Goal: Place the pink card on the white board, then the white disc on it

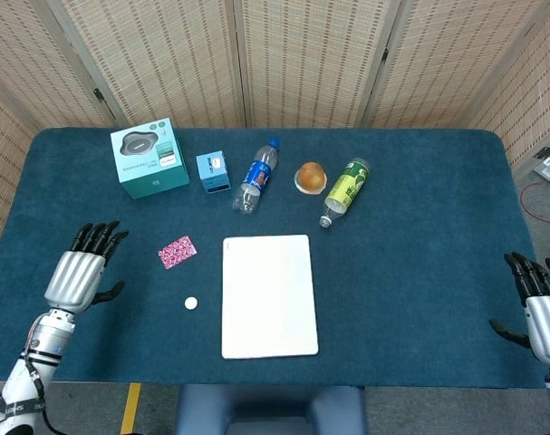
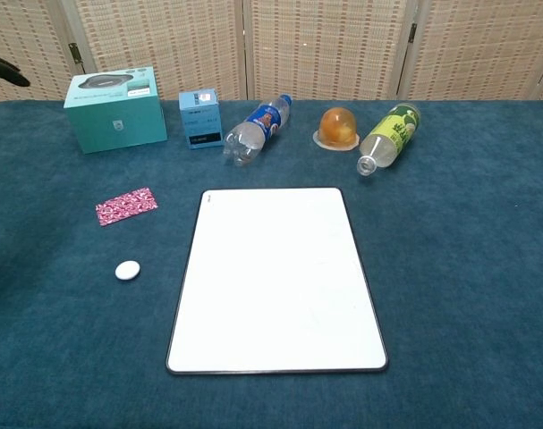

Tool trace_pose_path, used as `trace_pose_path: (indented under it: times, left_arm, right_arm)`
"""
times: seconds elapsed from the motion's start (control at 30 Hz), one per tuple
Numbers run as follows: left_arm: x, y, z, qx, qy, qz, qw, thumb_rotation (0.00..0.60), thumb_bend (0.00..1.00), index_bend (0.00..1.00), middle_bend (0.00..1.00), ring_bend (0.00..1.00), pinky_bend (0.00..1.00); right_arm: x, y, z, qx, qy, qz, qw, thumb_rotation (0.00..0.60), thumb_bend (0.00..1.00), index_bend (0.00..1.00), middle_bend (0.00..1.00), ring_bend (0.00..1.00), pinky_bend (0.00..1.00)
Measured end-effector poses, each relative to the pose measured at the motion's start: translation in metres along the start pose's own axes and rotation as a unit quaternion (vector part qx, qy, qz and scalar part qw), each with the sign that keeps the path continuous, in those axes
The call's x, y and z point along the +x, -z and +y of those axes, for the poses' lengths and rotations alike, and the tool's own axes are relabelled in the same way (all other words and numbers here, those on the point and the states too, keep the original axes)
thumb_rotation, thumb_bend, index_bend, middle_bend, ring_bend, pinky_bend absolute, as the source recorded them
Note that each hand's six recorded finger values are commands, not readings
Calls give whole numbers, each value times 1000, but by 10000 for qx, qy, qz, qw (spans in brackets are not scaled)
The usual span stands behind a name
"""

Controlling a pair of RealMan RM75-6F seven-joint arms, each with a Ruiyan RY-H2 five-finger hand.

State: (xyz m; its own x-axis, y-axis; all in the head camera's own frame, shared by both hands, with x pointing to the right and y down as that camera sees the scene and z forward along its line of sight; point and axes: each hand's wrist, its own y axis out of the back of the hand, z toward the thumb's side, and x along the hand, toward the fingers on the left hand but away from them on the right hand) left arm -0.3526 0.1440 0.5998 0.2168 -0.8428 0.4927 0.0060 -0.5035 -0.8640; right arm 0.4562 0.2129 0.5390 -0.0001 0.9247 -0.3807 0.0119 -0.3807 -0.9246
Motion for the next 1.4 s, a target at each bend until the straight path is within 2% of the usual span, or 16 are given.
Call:
trace_pose_path:
  times: [0.27, 0.57, 1.03, 1.4]
  left_arm:
    - [43, -25, -19, -51, 464, -84, 9989, 600, 295, 171, 76, 87, 0]
    - [75, -50, -48, -44, 956, 45, 9954, 600, 297, 207, 76, 87, 0]
    - [112, -73, -76, -110, 1402, 380, 9893, 600, 316, 237, 76, 86, 0]
    - [127, -79, -92, -22, 1484, 573, 9873, 600, 317, 241, 76, 88, 0]
  right_arm:
    - [1, 2, 1, -3, 5, -21, 10000, 600, 105, 13, 118, 120, 18]
    - [1, 3, 1, 0, -3, -31, 10000, 600, 106, 12, 118, 121, 18]
    - [0, 5, -2, -3, -55, -48, 10000, 600, 106, 13, 118, 121, 18]
    - [0, 10, -4, -7, -87, -124, 9999, 600, 106, 12, 118, 121, 18]
